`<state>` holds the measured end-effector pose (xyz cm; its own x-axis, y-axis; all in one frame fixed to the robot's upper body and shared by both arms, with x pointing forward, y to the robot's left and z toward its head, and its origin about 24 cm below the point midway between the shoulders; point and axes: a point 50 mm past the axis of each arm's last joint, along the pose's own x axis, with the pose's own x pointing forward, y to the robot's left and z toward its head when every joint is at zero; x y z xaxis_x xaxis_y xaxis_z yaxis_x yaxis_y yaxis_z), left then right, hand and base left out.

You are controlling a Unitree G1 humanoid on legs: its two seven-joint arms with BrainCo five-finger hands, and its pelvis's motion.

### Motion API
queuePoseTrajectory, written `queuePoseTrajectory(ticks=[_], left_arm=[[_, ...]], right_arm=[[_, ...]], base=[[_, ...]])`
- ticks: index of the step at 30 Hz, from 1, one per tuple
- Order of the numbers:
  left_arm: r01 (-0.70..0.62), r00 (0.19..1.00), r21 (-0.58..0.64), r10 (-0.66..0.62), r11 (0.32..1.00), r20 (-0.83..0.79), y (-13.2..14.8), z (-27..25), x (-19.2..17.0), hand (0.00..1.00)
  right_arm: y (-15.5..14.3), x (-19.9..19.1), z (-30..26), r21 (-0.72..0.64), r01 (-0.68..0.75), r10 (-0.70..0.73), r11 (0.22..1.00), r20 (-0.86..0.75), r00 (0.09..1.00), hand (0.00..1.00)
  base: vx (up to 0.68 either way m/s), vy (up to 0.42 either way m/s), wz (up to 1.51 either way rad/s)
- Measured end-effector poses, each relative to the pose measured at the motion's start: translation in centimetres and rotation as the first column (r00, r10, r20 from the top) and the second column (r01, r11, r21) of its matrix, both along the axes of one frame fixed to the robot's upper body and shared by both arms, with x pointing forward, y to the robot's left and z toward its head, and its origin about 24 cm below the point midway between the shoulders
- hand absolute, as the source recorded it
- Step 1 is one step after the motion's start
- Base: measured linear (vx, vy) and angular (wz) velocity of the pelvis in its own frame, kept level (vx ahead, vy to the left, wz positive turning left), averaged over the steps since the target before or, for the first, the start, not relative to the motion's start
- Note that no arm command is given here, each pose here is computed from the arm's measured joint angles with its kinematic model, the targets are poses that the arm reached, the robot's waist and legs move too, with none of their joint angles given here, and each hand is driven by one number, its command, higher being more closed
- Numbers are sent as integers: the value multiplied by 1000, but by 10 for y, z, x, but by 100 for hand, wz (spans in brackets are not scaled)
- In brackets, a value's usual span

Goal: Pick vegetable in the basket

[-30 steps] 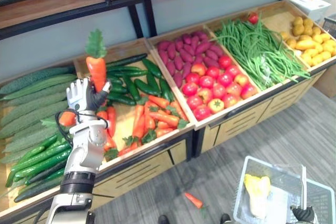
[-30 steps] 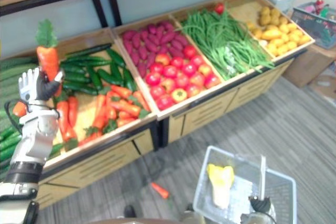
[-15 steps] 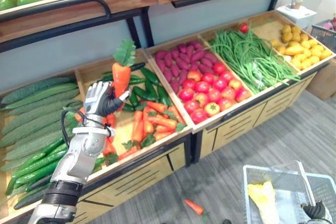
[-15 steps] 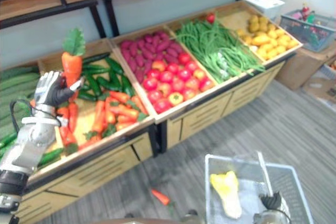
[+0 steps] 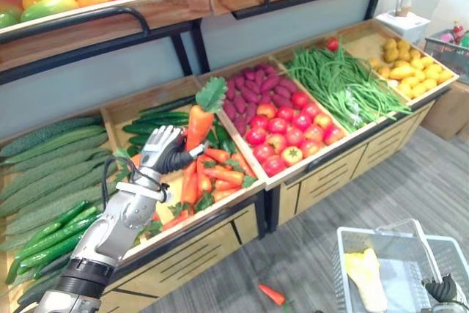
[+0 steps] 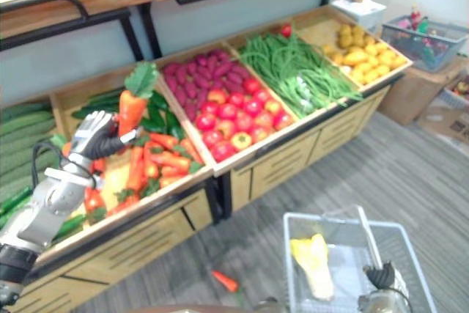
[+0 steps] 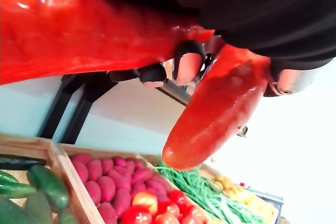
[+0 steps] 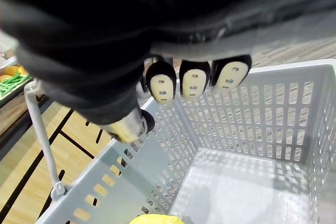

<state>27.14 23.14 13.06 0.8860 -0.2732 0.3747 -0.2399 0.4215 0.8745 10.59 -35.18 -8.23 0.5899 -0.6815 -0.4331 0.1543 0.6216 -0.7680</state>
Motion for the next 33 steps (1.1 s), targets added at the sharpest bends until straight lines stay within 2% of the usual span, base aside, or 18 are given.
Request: queuePoseTrajectory(ticks=[10,14,18,21,24,25,27,28,30,33], left_arm=[[230,972,-117,-233,966,-12,-43,1,-10,100],[396,914,-142,-405,907,-34,-76,5,-12,100],[531,838,-124,-541,839,-74,-102,1,-29,100],[659,733,-166,-676,734,-78,-125,6,-44,100],[781,584,-227,-809,583,-69,-152,13,-61,100],[787,572,-234,-818,571,-71,-154,13,-62,100],[835,477,-266,-875,481,-85,-172,8,-74,100],[839,465,-274,-881,469,-84,-174,8,-75,100],[858,391,-332,-918,391,-69,-189,7,-83,100],[873,328,-356,-942,334,-79,-198,7,-89,100]], right_arm=[[-8,14,16,-49,-29,32,998,57,998,100],[-15,23,26,-69,-59,63,996,68,996,100],[-4,44,29,-62,-159,163,985,74,984,100],[5,69,45,-103,-269,280,958,117,953,100],[26,97,66,-179,-436,462,882,144,875,100],[28,100,68,-184,-450,477,874,146,867,100],[48,121,82,-222,-561,597,797,155,787,100],[50,123,83,-226,-572,609,788,156,777,100],[69,137,92,-247,-657,698,712,149,701,100],[94,154,97,-254,-739,779,625,144,610,100]], base=[[-51,23,-18],[-45,65,-10],[-12,33,-52],[-22,4,-80],[-2,-18,-105],[52,-12,-107],[109,-20,-93],[132,-30,-81],[140,-11,-70],[125,-4,-47]])
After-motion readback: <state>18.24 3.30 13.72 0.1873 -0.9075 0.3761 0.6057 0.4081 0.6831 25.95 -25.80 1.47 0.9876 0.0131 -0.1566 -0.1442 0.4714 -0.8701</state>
